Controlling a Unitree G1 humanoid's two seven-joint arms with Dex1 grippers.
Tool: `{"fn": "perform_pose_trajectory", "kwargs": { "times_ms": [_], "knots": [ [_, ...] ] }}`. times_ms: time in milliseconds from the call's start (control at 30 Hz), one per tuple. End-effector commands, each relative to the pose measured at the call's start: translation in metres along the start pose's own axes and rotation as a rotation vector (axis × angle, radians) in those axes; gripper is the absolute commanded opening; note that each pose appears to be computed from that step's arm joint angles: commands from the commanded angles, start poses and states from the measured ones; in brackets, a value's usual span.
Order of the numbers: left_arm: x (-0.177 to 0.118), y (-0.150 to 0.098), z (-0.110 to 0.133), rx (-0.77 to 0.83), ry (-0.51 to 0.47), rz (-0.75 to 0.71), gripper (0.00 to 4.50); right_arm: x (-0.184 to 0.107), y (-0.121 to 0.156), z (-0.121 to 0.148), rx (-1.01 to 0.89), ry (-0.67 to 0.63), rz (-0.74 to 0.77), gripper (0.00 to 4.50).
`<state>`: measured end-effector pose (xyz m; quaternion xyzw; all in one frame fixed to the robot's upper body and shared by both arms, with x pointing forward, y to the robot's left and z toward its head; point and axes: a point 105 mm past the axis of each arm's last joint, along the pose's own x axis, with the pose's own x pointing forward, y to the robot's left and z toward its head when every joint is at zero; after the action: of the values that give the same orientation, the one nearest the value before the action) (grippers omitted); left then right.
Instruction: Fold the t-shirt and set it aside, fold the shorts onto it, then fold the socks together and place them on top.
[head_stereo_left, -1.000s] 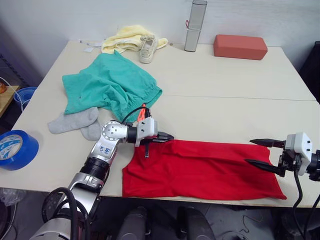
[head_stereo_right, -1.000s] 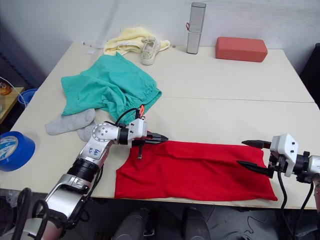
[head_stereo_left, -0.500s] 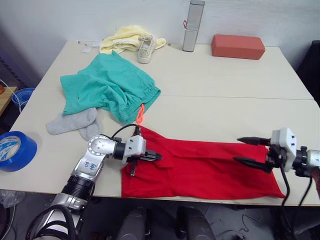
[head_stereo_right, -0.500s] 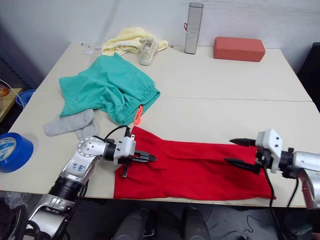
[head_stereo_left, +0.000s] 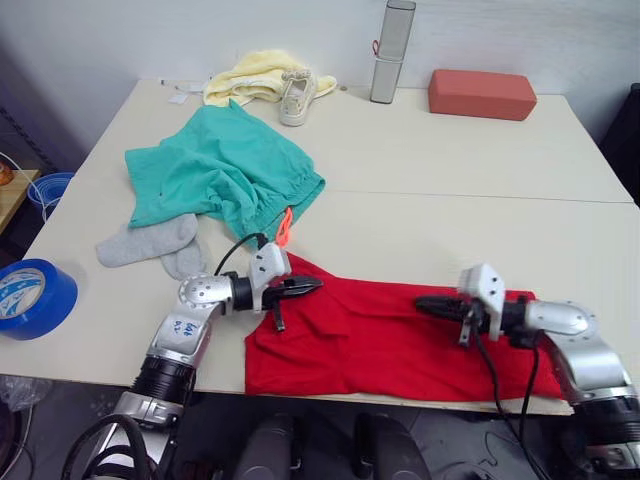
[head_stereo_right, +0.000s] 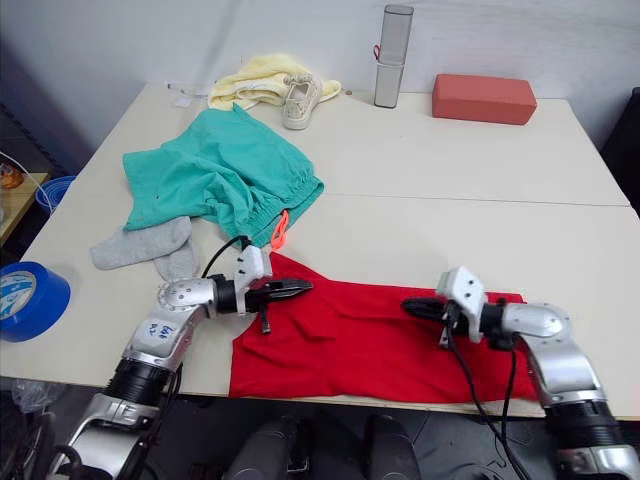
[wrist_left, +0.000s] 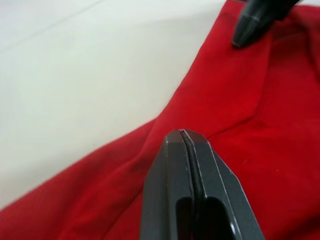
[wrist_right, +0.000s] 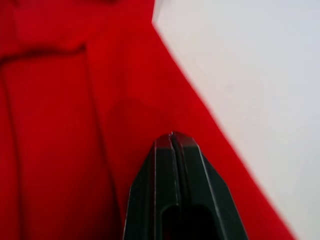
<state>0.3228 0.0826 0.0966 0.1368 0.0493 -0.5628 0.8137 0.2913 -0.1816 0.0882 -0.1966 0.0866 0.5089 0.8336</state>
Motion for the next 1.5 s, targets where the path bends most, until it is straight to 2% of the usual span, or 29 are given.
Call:
{"fn": "perform_pose_trajectory", "kwargs": {
  "times_ms": [33,133,233,400,533,667,767,867,967,1033,1133,1300,1500],
  "knots": [
    [0.001,-0.002,0.000,0.009,0.045,0.024,0.00,-0.002,0.008,-0.006,-0.049,0.013,0.027,0.02],
    [-0.005,0.000,-0.008,-0.016,0.089,0.058,0.00,-0.012,0.009,-0.013,-0.070,0.027,0.015,0.02],
    [-0.015,0.001,-0.019,-0.049,0.139,0.094,0.00,-0.031,0.000,-0.023,-0.078,0.046,-0.068,0.02],
    [-0.022,-0.001,-0.027,-0.072,0.153,0.101,0.00,-0.066,-0.024,-0.037,-0.084,0.051,-0.238,0.02],
    [-0.027,0.000,-0.033,-0.085,0.163,0.112,0.00,-0.096,-0.040,-0.055,-0.057,0.115,-0.352,0.02],
    [-0.028,0.001,-0.029,-0.078,0.119,0.109,0.00,-0.118,-0.054,-0.076,0.001,0.187,-0.480,0.02],
    [-0.028,0.004,-0.018,-0.058,0.057,0.109,0.00,-0.125,-0.063,-0.075,0.021,0.159,-0.549,0.02],
    [-0.030,0.011,-0.004,-0.027,-0.020,0.118,0.00,-0.125,-0.068,-0.061,0.014,0.078,-0.565,0.02],
    [-0.032,0.017,0.013,-0.021,-0.109,0.118,0.00,-0.117,-0.065,-0.037,-0.002,-0.046,-0.518,0.02],
    [-0.033,0.020,0.025,-0.032,-0.178,0.117,0.00,-0.109,-0.057,-0.020,0.025,-0.132,-0.451,0.02],
    [-0.030,0.034,0.040,-0.097,-0.260,0.169,0.00,-0.087,-0.030,-0.008,0.063,-0.131,-0.273,0.02],
    [-0.017,0.044,0.014,-0.132,-0.102,0.230,0.00,-0.059,-0.005,-0.015,0.092,-0.090,-0.197,0.02],
    [-0.016,0.032,0.001,-0.103,-0.003,0.180,0.00,-0.076,-0.018,-0.040,0.094,0.010,-0.338,0.02]
  ]
}}
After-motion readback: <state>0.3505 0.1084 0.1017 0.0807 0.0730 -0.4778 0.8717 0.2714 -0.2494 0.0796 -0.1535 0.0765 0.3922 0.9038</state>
